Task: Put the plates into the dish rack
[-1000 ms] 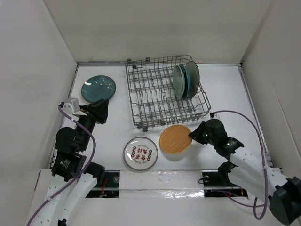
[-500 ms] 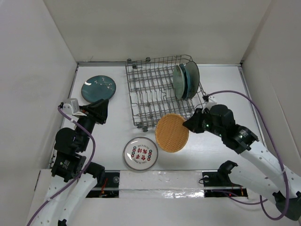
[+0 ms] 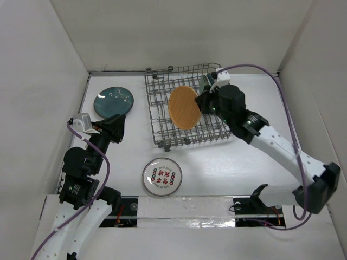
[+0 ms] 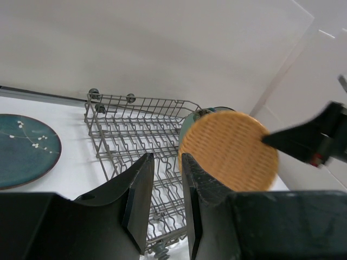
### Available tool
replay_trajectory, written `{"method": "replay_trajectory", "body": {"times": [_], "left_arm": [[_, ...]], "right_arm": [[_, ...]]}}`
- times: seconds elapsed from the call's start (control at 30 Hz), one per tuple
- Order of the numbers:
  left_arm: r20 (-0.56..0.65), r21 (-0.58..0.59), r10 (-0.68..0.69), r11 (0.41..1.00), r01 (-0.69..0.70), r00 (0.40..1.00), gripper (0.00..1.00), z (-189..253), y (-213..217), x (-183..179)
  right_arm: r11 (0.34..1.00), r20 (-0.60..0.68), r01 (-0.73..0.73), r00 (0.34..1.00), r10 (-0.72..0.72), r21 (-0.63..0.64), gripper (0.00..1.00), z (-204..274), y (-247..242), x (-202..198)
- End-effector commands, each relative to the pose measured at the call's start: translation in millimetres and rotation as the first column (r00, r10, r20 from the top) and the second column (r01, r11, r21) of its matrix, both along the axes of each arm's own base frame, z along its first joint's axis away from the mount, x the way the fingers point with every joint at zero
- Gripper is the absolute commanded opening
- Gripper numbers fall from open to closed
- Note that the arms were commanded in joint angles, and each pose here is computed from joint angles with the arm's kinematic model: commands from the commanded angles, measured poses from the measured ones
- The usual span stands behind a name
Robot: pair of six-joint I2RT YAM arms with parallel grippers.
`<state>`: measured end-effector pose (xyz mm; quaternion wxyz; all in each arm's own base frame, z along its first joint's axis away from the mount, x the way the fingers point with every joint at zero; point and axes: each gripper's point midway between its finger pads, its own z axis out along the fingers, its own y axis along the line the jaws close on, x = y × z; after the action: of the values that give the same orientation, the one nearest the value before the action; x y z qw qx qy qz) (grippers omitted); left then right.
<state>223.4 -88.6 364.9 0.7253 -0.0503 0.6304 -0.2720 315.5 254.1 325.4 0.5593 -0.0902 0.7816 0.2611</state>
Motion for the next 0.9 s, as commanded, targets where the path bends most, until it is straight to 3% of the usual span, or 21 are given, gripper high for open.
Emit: {"method": "replay_trajectory", "body": {"times": [0.0, 0.17, 0.43, 0.6, 0.87], "left_arm": [[0.044, -0.008, -0.018, 1.000, 0.018, 0.999, 0.24, 9, -3, -3], [0.035, -0.001, -0.025, 1.000, 0.025, 0.999, 0.24, 7, -5, 0], [0.016, 0.007, -0.009, 1.000, 0.009, 1.000, 0.24, 3, -4, 4], [-0.002, 0.018, -0.002, 1.000, 0.002, 1.000, 0.24, -2, -4, 9], [-0.016, 0.025, 0.007, 1.000, -0.007, 1.000, 0.24, -5, -4, 13]], "right_arm": [[0.939, 0.219, 0.332, 0.926, -0.306, -0.093, 0.00, 35, -35, 67], [0.854, 0.275, 0.474, 0.868, -0.413, -0.216, 0.00, 13, -39, 127], [0.748, 0.327, 0.560, 0.825, -0.461, -0.357, 0.00, -18, -43, 169], [0.736, 0.311, 0.551, 0.833, -0.457, -0.393, 0.00, -41, -42, 187], [0.773, 0.249, 0.491, 0.871, -0.424, -0.401, 0.00, -72, -31, 200]]}}
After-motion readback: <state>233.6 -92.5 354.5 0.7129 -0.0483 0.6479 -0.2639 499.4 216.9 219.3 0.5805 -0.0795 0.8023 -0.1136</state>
